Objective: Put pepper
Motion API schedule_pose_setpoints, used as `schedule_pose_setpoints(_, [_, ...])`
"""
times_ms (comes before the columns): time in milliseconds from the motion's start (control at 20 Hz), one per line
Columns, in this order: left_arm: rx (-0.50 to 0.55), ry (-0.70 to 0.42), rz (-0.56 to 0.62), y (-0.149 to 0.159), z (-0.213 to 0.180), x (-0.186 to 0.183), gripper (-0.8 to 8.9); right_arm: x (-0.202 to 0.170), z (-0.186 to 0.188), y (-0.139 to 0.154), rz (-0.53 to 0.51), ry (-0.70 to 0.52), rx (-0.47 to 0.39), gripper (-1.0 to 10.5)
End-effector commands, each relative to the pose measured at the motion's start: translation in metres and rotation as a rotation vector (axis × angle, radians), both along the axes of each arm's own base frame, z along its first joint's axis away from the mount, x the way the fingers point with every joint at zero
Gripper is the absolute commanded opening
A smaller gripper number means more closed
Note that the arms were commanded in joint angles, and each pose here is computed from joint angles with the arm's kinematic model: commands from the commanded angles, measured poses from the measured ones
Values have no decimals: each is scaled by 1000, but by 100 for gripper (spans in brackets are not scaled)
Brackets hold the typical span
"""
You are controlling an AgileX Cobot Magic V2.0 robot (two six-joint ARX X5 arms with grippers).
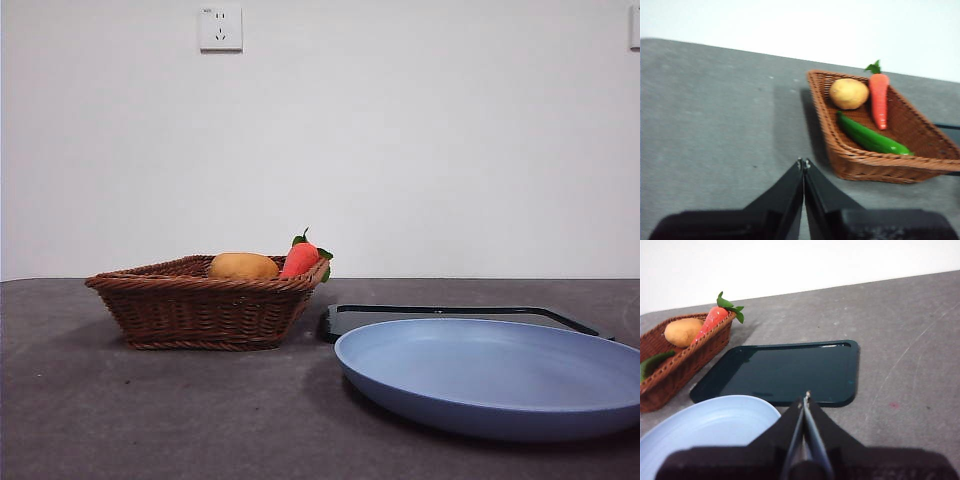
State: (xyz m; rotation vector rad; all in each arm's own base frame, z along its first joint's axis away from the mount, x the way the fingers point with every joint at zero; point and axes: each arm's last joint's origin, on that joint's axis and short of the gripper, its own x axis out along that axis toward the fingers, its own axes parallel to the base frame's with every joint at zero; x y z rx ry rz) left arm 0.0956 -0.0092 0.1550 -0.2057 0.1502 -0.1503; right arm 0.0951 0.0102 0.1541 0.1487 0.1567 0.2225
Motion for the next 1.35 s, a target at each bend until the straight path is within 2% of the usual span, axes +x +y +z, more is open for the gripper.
schedule_pose_setpoints(50, [-83,5,-22,-1,-2,0,8,1,-1,0,-9,6,83,11])
schedule_pose_setpoints(200, [-138,3,-53,-2,1,0,6,1,2,0,-13,0,160,5])
schedule_pose_setpoints(350, [-192,-9,-68,-2,11,-2,6,0,9,0,-23,-5,278,5])
schedule_pose_setpoints(500, [-200,-18,-68,-2,25,-5,6,-1,20,0,-23,-17,311,5])
schedule_pose_setpoints(750, [-195,39,-66,-2,51,-10,6,-2,50,1,6,-26,312,5])
schedule_pose_setpoints(900, [-188,85,-89,-3,65,-9,6,0,70,1,3,8,294,5])
schedule_pose_setpoints(1100, [-145,150,-169,-5,82,-4,6,4,96,3,56,110,213,5])
schedule_pose_setpoints(1350, [-79,257,-285,-9,101,8,6,12,123,5,122,310,95,5])
